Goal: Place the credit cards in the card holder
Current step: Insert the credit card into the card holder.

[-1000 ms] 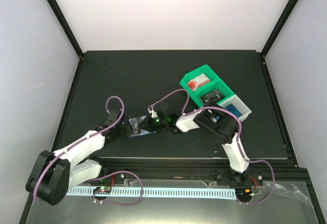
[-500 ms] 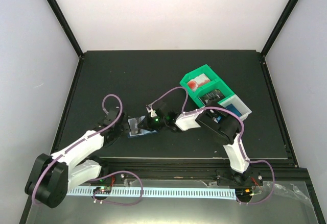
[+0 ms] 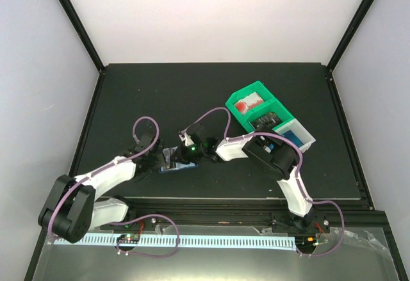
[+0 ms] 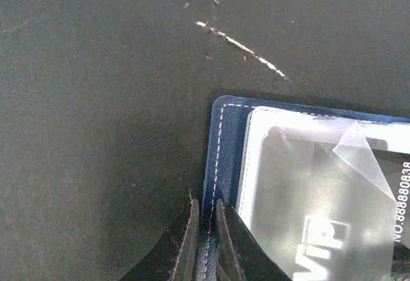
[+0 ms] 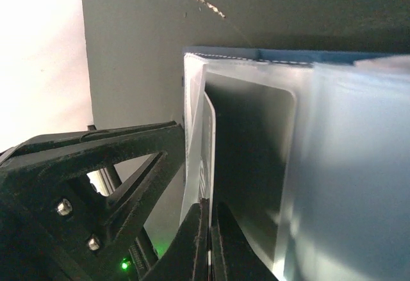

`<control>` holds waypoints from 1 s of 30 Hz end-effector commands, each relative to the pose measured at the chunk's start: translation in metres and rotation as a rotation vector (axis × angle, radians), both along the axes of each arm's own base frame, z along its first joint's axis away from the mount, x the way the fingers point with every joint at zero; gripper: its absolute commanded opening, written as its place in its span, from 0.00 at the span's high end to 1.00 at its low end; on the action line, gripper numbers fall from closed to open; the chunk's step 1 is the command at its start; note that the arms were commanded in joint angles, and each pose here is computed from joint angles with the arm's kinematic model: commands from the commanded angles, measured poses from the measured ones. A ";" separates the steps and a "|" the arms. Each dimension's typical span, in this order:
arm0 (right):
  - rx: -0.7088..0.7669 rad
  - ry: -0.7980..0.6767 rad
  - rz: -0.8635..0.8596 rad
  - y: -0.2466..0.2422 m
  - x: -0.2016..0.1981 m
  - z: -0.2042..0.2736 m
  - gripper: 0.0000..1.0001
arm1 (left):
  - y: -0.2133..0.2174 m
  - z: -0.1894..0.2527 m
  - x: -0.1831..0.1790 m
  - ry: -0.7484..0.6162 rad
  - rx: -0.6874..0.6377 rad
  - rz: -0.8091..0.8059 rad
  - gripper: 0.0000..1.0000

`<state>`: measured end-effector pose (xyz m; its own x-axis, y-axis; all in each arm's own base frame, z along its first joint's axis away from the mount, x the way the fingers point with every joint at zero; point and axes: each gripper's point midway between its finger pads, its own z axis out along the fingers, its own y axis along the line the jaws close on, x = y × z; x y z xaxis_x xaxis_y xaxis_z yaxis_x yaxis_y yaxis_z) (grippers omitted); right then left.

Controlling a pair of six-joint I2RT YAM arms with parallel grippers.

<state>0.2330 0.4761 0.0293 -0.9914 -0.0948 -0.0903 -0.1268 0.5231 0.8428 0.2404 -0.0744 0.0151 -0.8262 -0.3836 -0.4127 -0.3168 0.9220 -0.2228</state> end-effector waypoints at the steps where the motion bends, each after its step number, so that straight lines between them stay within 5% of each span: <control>1: -0.091 0.054 0.026 -0.011 -0.009 -0.030 0.97 | -0.004 0.007 0.012 -0.016 -0.013 0.002 0.90; 9: -0.123 0.013 0.037 -0.009 0.004 -0.030 0.92 | -0.006 0.006 0.012 -0.014 -0.020 -0.010 0.91; 22: -0.231 -0.162 -0.061 -0.045 0.016 0.005 0.59 | -0.009 0.010 0.011 -0.020 -0.036 -0.026 0.91; 30: -0.256 -0.179 -0.049 -0.040 0.012 0.006 0.57 | -0.012 0.012 0.010 -0.023 -0.050 -0.044 0.90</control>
